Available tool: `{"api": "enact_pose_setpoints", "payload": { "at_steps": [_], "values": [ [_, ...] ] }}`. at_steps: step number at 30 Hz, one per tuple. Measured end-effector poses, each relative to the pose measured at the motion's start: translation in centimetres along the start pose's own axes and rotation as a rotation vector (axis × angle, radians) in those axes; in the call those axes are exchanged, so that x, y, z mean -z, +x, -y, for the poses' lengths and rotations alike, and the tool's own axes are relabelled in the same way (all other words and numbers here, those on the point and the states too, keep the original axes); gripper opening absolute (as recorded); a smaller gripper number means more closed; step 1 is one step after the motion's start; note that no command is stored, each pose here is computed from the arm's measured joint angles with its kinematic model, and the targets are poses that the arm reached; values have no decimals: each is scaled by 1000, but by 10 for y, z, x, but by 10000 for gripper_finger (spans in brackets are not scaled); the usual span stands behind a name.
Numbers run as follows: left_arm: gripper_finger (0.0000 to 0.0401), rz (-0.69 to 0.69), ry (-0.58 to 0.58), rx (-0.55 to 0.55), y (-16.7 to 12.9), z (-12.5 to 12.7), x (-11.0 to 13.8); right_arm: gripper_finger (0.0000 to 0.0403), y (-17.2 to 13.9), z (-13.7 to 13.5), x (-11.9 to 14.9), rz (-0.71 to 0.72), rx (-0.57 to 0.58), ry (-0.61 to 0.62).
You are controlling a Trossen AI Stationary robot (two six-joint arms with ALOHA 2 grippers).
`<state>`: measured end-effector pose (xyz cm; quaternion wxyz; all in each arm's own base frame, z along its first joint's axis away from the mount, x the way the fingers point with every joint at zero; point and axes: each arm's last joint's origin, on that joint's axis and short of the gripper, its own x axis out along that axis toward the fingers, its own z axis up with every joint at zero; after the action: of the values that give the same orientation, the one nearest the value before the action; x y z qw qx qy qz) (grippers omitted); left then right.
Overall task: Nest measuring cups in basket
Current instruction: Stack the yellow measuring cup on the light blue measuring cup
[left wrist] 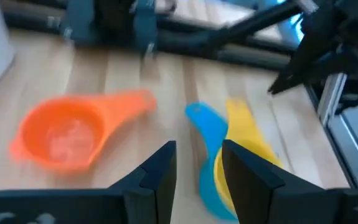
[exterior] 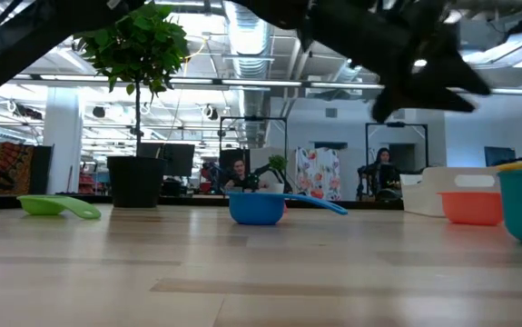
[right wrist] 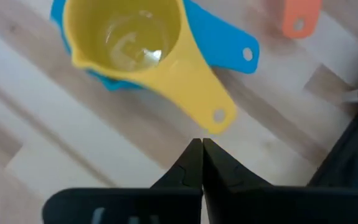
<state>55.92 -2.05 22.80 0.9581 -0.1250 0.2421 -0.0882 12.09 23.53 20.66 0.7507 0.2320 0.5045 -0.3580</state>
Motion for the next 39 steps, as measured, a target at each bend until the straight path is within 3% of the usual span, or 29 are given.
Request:
{"api": "enact_pose_setpoints", "payload": {
  "at_steps": [6, 9, 12, 16, 25, 39],
  "values": [
    [116, -63, -38, 17, 27, -4, 32, 6, -4, 1, 10, -2, -53, -7],
    [116, -20, -52, -2, 35, -8, 37, 9, 1, 0, 10, -10, -66, 18],
    [116, -19, -128, -30, 40, -14, 43, 9, 18, -2, 8, -56, -73, 122],
    [116, -14, -155, -47, 41, -21, 43, 9, 35, -16, 5, -135, -173, 212],
    [116, 21, -86, -113, 46, -24, 48, 9, 40, -8, -1, -98, -90, 186],
    [116, -20, -201, -29, 67, -31, 76, 10, 41, -5, -5, -82, -47, 164]
  ]
}}
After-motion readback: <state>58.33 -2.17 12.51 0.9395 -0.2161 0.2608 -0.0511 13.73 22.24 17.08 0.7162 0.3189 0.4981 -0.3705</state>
